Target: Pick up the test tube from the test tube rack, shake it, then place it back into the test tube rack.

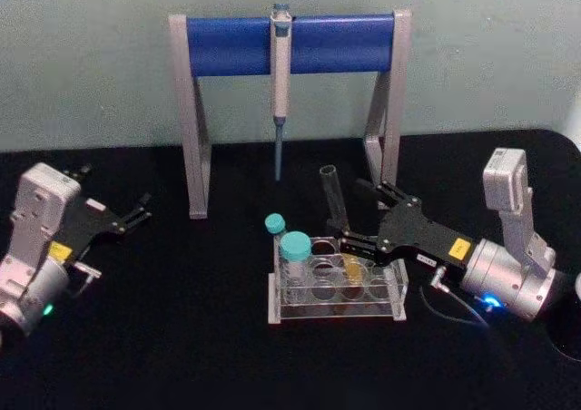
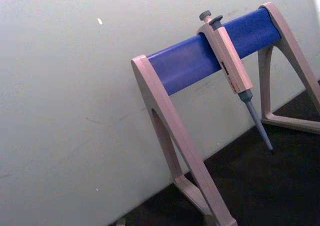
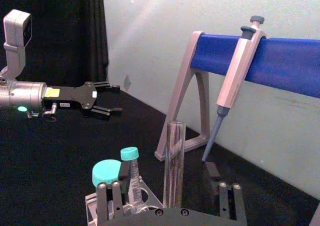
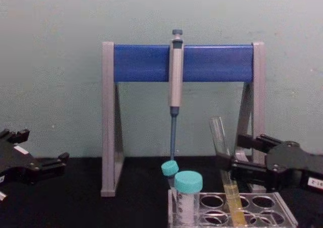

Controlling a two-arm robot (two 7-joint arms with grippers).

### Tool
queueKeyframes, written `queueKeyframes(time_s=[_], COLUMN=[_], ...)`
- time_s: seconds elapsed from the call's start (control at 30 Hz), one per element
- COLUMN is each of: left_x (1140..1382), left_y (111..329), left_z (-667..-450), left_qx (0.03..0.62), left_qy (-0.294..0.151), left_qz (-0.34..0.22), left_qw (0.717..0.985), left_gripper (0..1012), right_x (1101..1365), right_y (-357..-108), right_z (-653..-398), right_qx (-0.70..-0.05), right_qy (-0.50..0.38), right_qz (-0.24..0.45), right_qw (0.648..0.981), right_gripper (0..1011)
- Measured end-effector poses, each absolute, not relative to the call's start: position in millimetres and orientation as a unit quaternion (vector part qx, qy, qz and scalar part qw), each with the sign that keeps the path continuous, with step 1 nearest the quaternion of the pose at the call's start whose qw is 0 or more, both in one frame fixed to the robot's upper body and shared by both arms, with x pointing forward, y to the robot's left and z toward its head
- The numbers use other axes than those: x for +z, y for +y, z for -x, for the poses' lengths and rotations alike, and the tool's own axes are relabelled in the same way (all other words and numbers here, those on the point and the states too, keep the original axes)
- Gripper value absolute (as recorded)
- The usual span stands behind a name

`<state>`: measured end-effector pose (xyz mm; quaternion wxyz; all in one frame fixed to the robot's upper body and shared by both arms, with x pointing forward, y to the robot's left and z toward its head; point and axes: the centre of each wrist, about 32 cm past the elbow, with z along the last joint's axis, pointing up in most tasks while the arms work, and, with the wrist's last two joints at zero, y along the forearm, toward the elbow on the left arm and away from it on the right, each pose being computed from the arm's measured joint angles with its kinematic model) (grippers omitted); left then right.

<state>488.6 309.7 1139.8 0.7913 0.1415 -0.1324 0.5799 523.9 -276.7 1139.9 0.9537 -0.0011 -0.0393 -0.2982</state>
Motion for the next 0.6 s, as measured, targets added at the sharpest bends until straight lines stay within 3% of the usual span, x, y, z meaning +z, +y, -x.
queueKeyframes(time_s=[0.13, 0.6], left_x=[1139.7, 1139.8], left_y=[309.7, 309.7], left_z=[-488.6, -488.6], left_qx=[0.58, 0.58], left_qy=[-0.132, -0.132], left_qz=[-0.141, -0.142], left_qw=[0.791, 0.791], left_gripper=[1001, 1002], right_x=[1139.9, 1144.6], right_y=[-276.7, -277.8], right_z=[-523.9, -518.6], right_qx=[-0.298, -0.319], right_qy=[-0.039, -0.062], right_qz=[0.001, -0.023], right_qw=[0.954, 0.945], right_gripper=[1000, 1000])
